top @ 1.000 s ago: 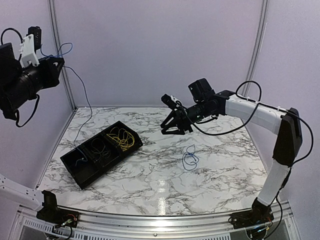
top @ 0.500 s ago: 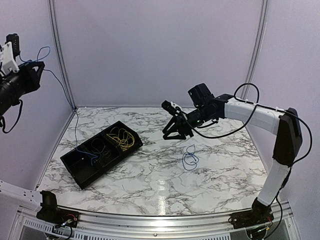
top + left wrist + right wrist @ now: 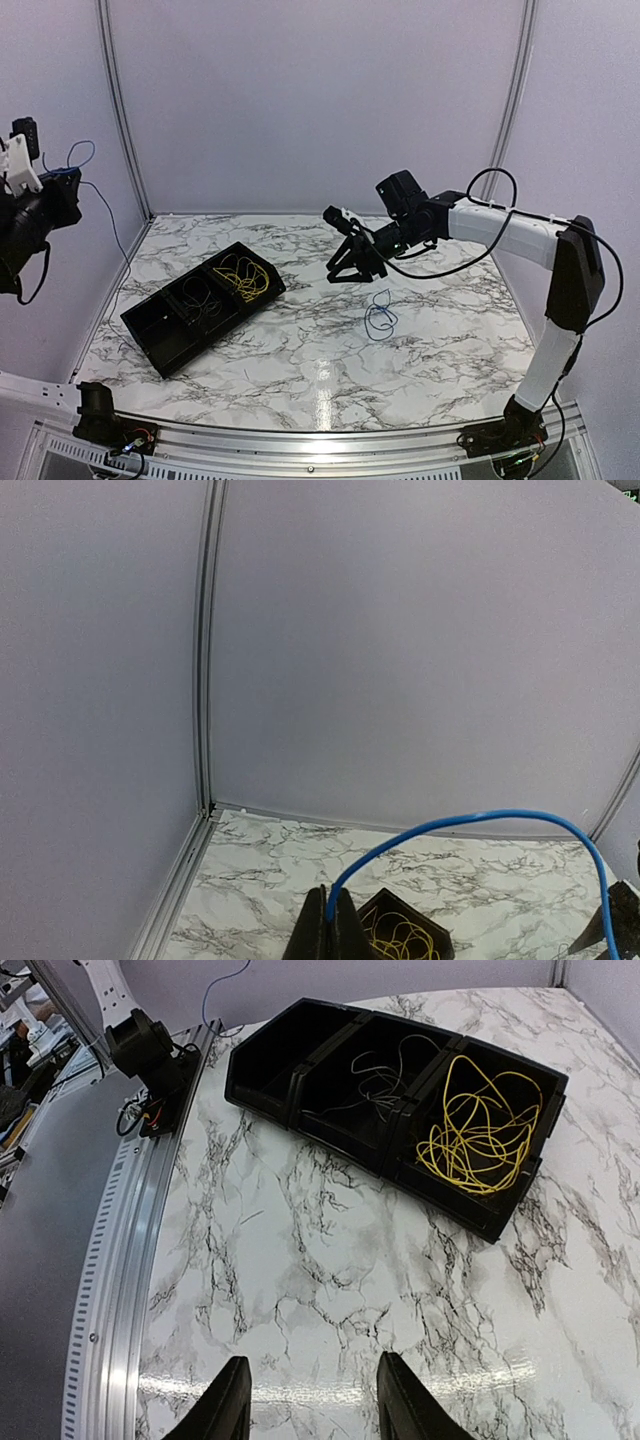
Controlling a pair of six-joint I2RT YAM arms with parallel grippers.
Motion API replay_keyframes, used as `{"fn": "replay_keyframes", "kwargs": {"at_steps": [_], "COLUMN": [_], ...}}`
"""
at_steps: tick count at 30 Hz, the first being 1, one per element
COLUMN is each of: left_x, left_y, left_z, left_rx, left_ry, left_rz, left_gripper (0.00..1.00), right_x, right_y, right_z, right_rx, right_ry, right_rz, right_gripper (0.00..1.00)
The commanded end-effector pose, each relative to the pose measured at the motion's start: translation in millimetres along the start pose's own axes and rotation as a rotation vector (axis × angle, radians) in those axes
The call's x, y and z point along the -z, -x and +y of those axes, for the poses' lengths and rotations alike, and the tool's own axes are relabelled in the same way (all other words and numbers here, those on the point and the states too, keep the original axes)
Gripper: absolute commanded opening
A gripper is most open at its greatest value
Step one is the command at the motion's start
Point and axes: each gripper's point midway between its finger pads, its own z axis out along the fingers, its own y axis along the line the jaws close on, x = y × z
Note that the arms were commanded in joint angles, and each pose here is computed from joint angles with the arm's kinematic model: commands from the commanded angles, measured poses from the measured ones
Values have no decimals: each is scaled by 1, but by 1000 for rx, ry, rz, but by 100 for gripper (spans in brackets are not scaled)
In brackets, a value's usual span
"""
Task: Untangle the cables
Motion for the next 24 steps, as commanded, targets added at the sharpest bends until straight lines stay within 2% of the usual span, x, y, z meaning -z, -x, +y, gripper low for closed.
{"fn": "replay_keyframes", "kwargs": {"at_steps": [1,4,7,10,17,21,24], "left_x": [0,-1,-2,-2,0,-2,-5], "left_y": [-33,-61,-71,-55,22,39,36], "left_z": [16,19,17,13,3,-8,-16], "left_rx": [53,82,112,68,-4,-23,-35], "left_ry": [62,67,50,43,40,27,24], "left_rz": [10,29,41,34,-23,-35,-34], "left_gripper": [0,0,0,0,0,0,0], "right_x": [3,3,3,4,3,3,3], "right_y": [-1,-3,-4,-5,-5,-6,-7], "right_z": [1,1,1,0,1,1,1], "right_rx": [17,17,19,20,21,21,20], "right_ry": [-13,-16,-19,-24,-22,-22,-22], "right_rz": [3,9,13,16,16,15,16], "right_gripper": [43,43,43,43,43,43,43]}}
